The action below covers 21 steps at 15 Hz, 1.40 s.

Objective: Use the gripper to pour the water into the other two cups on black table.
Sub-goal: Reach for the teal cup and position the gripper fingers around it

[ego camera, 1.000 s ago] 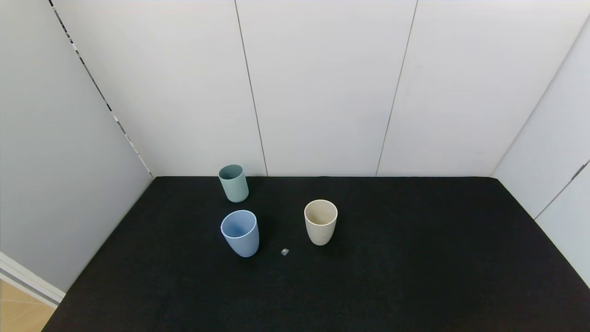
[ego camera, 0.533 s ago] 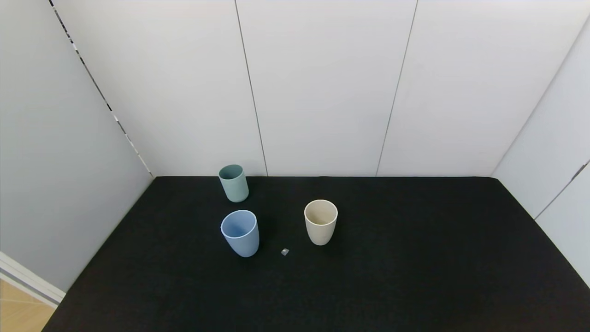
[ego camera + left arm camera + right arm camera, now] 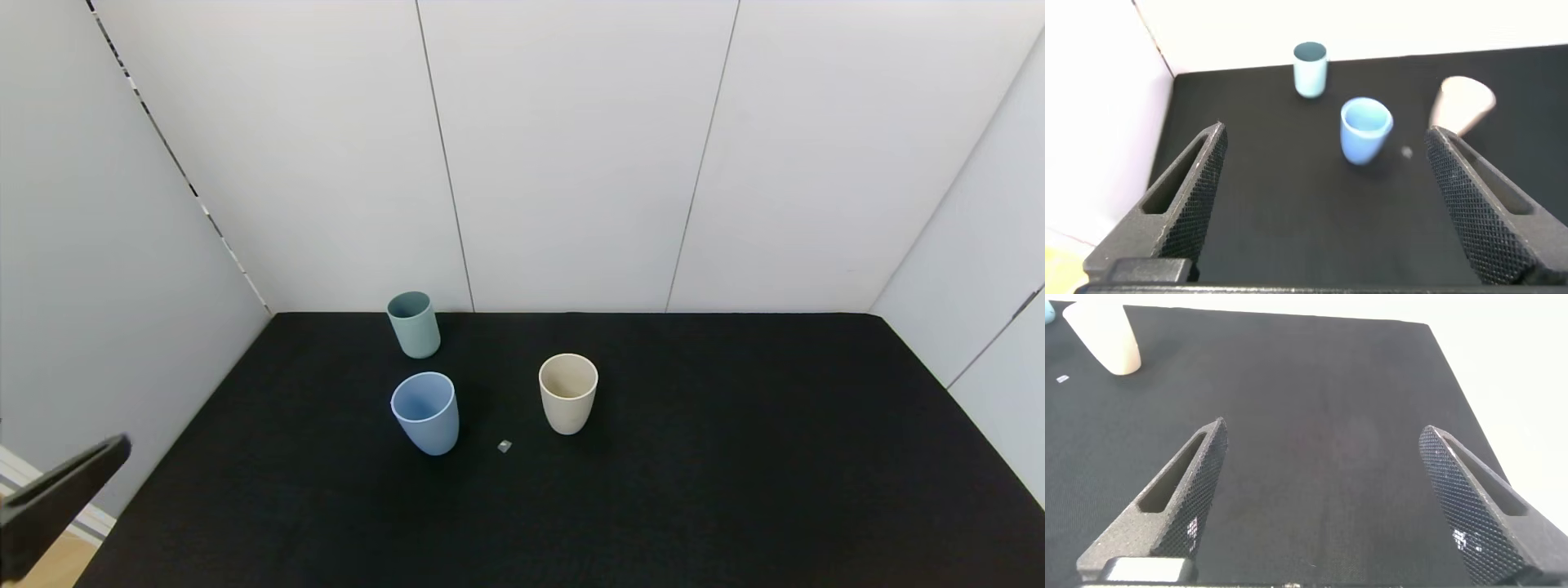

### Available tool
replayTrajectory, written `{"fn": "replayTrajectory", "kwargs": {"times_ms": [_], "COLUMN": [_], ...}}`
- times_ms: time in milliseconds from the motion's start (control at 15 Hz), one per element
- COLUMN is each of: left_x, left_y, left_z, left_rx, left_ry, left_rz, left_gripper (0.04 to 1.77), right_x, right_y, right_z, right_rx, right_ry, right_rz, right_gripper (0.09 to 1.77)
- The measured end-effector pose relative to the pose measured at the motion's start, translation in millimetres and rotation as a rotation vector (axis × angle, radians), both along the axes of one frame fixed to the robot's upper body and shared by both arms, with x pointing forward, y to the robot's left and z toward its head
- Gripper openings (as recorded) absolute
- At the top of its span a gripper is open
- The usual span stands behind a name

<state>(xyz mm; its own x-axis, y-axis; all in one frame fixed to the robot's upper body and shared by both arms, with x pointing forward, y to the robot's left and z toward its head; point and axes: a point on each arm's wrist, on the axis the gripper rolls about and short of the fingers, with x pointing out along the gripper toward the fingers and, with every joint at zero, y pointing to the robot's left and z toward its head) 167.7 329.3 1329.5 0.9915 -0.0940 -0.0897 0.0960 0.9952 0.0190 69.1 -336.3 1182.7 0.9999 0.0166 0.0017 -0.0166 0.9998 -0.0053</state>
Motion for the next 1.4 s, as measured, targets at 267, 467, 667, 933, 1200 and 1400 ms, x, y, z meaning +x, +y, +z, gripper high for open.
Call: {"fn": "replayTrajectory", "kwargs": {"times_ms": [267, 467, 667, 933, 1200, 1400], "left_x": [98.5, 168.3, 225.8, 273.8, 299.5, 313.9], "left_y": [5.3, 12.6, 17.5, 17.2, 10.5, 2.8], "left_z": [-3.3, -22.7, -50.9, -85.0, -111.2, -120.4], "left_rx": [0.004, 0.003, -0.006, -0.019, 0.009, 0.017], "left_ry": [0.105, 0.155, 0.195, 0.254, 0.296, 0.301], "left_rz": [0.039, 0.050, 0.023, -0.068, -0.101, -0.123], "left_gripper": [1.72, 1.72, 1.72, 1.72, 1.72, 1.72], "right_x": [0.0, 0.0, 0.0, 0.0, 0.0, 0.0], "right_y": [0.0, 0.0, 0.0, 0.0, 0.0, 0.0], "right_z": [0.0, 0.0, 0.0, 0.0, 0.0, 0.0], "right_rx": [0.000, 0.000, 0.000, 0.000, -0.001, 0.000], "right_ry": [0.000, 0.000, 0.000, 0.000, 0.000, 0.000], "right_rz": [0.000, 0.000, 0.000, 0.000, 0.000, 0.000], "right_gripper": [1.71, 1.71, 1.71, 1.71, 1.71, 1.71]}}
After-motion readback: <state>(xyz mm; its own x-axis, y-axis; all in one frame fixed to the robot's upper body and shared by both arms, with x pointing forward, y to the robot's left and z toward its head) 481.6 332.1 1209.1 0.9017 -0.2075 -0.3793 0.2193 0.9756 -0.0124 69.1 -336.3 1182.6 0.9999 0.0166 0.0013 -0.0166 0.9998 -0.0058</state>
